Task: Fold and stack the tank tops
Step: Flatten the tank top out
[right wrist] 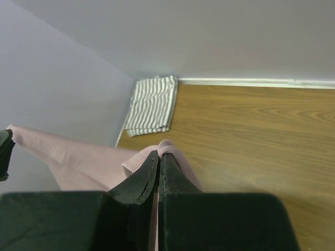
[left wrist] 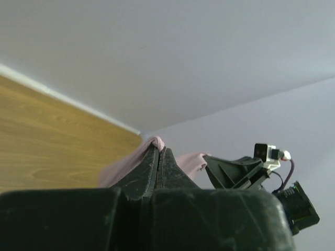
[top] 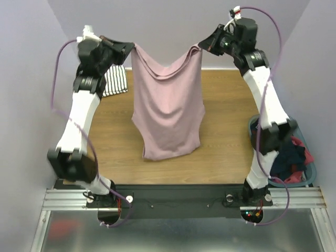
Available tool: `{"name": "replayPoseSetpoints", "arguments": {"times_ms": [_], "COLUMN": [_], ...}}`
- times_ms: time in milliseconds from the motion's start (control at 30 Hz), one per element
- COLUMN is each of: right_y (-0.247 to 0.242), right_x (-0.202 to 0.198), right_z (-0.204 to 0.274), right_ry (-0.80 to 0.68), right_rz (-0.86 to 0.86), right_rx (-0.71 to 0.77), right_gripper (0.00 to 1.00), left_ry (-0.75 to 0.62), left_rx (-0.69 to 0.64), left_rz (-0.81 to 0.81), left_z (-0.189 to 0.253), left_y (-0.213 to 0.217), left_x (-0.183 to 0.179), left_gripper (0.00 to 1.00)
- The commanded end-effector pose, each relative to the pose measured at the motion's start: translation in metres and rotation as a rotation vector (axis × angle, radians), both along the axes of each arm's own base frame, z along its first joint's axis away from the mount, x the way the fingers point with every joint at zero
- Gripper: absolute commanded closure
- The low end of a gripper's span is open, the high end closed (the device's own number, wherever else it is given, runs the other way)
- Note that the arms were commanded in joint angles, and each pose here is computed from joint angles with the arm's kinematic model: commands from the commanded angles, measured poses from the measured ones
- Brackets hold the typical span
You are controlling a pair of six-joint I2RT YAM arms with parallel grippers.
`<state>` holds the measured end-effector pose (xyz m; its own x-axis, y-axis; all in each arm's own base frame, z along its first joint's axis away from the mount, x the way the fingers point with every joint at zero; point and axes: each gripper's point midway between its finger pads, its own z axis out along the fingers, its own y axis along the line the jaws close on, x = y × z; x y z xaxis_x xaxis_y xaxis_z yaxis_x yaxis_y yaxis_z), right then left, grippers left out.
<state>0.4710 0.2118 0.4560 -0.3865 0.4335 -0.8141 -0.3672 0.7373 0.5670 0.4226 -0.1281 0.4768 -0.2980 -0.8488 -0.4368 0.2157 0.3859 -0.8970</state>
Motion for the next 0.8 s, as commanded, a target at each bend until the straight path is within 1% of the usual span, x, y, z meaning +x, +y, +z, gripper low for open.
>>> {"name": "replayPoseSetpoints", "arguments": {"times_ms": [0, 33, 67, 100, 133, 167, 200, 233, 333, 367, 400, 433, 467, 500, 533, 567, 600, 633, 667, 700, 733, 767], "right_y": [-0.021, -0.022, -0.025, -0.036, -0.041, -0.047, -0.057, -0.059, -0.063, -0.063, -0.064, -0.065, -0.065, -0.066, -0.067, -0.067, -0.068, -0.071, -0.075, -0.078, -0.081, -0.083], "right_x": [0.020, 0.023, 0.042, 0.039, 0.043, 0.033, 0.033, 0.028, 0.023, 0.033, 0.021, 0.020, 0.026, 0.022, 0.011, 0.006, -0.002, -0.015, -0.023, -0.046, -0.055, -0.068], "right_z": [0.072, 0.078, 0.072, 0.086, 0.084, 0.108, 0.110, 0.108, 0.091, 0.055, 0.055, 0.041, -0.009, -0.027, -0.041, -0.095, -0.128, -0.141, -0.165, -0.232, -0.246, -0.276], "right_ry": [-0.173, -0.186, -0.193, -0.216, -0.214, -0.299, -0.311, -0.310, -0.271, -0.180, -0.180, -0.147, -0.028, 0.012, 0.041, 0.162, 0.229, 0.256, 0.299, 0.445, 0.454, 0.516], "right_rz": [0.132, 0.162, 0.167, 0.185, 0.188, 0.199, 0.187, 0.181, 0.171, 0.160, 0.157, 0.149, 0.134, 0.125, 0.118, 0.112, 0.108, 0.082, 0.056, 0.025, 0.003, -0.010], "right_rx": [0.127, 0.148, 0.168, 0.207, 0.224, 0.232, 0.237, 0.231, 0.199, 0.197, 0.184, 0.178, 0.176, 0.171, 0.165, 0.160, 0.150, 0.145, 0.140, 0.136, 0.133, 0.127], "right_gripper": [1.00, 1.00, 0.99, 1.00, 1.00, 1.00, 1.00, 1.00, 1.00, 1.00, 1.00, 1.00, 1.00, 1.00, 1.00, 1.00, 1.00, 1.00, 1.00, 1.00, 1.00, 1.00], "left_ry": [-0.152, -0.168, -0.225, -0.228, -0.251, -0.335, -0.318, -0.345, -0.335, -0.278, -0.280, -0.249, -0.162, -0.123, -0.046, -0.006, 0.025, 0.074, 0.172, 0.213, 0.316, 0.365], "left_rx": [0.000, 0.006, 0.013, 0.025, 0.037, 0.054, 0.066, 0.081, 0.101, 0.100, 0.092, 0.091, 0.091, 0.087, 0.079, 0.076, 0.070, 0.062, 0.062, 0.064, 0.072, 0.079], "left_rz": [-0.098, -0.109, -0.119, -0.140, -0.144, -0.145, -0.164, -0.162, -0.143, -0.143, -0.137, -0.136, -0.146, -0.150, -0.152, -0.152, -0.152, -0.152, -0.153, -0.150, -0.152, -0.152], "left_z": [0.045, 0.053, 0.074, 0.080, 0.092, 0.120, 0.119, 0.127, 0.116, 0.089, 0.082, 0.067, 0.028, 0.008, -0.033, -0.055, -0.075, -0.099, -0.149, -0.173, -0.223, -0.248], "left_y": [-0.019, -0.022, -0.025, -0.028, -0.028, -0.028, -0.030, -0.028, -0.024, -0.023, -0.022, -0.022, -0.023, -0.024, -0.025, -0.026, -0.029, -0.031, -0.031, -0.034, -0.036, -0.038], "left_x": [0.042, 0.049, 0.060, 0.062, 0.063, 0.061, 0.060, 0.055, 0.050, 0.048, 0.046, 0.045, 0.044, 0.042, 0.037, 0.033, 0.028, 0.023, 0.011, 0.003, -0.014, -0.025], "left_gripper": [1.00, 1.00, 1.00, 1.00, 1.00, 1.00, 1.00, 1.00, 1.00, 1.00, 1.00, 1.00, 1.00, 1.00, 1.00, 1.00, 1.00, 1.00, 1.00, 1.00, 1.00, 1.00]}}
